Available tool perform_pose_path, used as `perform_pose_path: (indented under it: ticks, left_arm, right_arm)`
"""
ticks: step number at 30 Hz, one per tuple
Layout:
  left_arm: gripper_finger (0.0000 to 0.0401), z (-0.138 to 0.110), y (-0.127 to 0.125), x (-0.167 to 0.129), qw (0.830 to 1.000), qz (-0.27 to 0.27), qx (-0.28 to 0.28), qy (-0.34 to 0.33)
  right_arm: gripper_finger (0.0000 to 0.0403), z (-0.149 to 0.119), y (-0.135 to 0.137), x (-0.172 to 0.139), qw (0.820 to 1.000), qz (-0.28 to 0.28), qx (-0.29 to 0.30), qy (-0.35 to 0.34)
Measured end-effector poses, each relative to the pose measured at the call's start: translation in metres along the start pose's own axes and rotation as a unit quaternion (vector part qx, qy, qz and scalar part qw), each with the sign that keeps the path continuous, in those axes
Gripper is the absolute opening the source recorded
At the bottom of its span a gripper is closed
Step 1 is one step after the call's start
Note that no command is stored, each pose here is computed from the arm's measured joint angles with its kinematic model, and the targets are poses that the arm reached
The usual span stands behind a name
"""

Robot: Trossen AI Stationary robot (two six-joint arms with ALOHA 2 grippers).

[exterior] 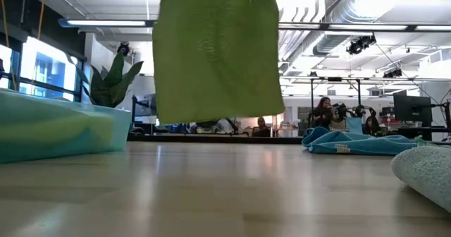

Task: Fold microfiber towels
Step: Fold the light green microfiber towel

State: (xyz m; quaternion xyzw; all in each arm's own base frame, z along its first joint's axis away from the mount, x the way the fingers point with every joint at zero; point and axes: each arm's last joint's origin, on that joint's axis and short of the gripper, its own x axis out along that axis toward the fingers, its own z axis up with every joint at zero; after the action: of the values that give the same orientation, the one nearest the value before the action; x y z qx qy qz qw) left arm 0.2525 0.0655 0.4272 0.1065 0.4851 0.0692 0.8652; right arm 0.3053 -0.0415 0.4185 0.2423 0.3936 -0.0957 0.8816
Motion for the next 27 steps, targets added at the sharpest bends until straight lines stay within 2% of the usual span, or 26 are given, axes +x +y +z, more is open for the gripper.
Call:
perform_pose_path:
  ticks: [5, 8, 12, 19, 23, 27]
  left_arm:
    - [0.0000, -0.001, 0.002, 0.000, 0.999, 0.009, 0.038, 0.004]
    - [0.0000, -0.001, 0.003, 0.000, 0.998, 0.003, 0.067, 0.002]
    - [0.0000, -0.004, 0.011, 0.001, 0.998, 0.016, 0.059, 0.009]
    - [0.0000, -0.008, 0.026, 0.003, 0.999, 0.035, 0.040, 0.011]
    - [0.0000, -0.009, 0.039, 0.004, 0.996, 0.068, 0.058, 0.010]
    - [0.0000, -0.011, 0.051, 0.012, 0.994, 0.076, 0.071, 0.027]
  right_arm:
    - [0.0000, -0.002, 0.000, 0.004, 0.999, -0.006, -0.049, 0.014]
    - [0.0000, 0.000, -0.004, 0.003, 0.997, -0.031, -0.075, 0.005]
    - [0.0000, 0.002, -0.011, 0.003, 0.996, -0.041, -0.075, 0.004]
    - [0.0000, 0.005, -0.024, 0.014, 0.991, -0.062, -0.111, 0.033]
    - [0.0000, 0.009, -0.033, 0.020, 0.980, -0.113, -0.158, 0.034]
    - [0.0000, 0.014, -0.044, 0.017, 0.970, -0.163, -0.180, 0.025]
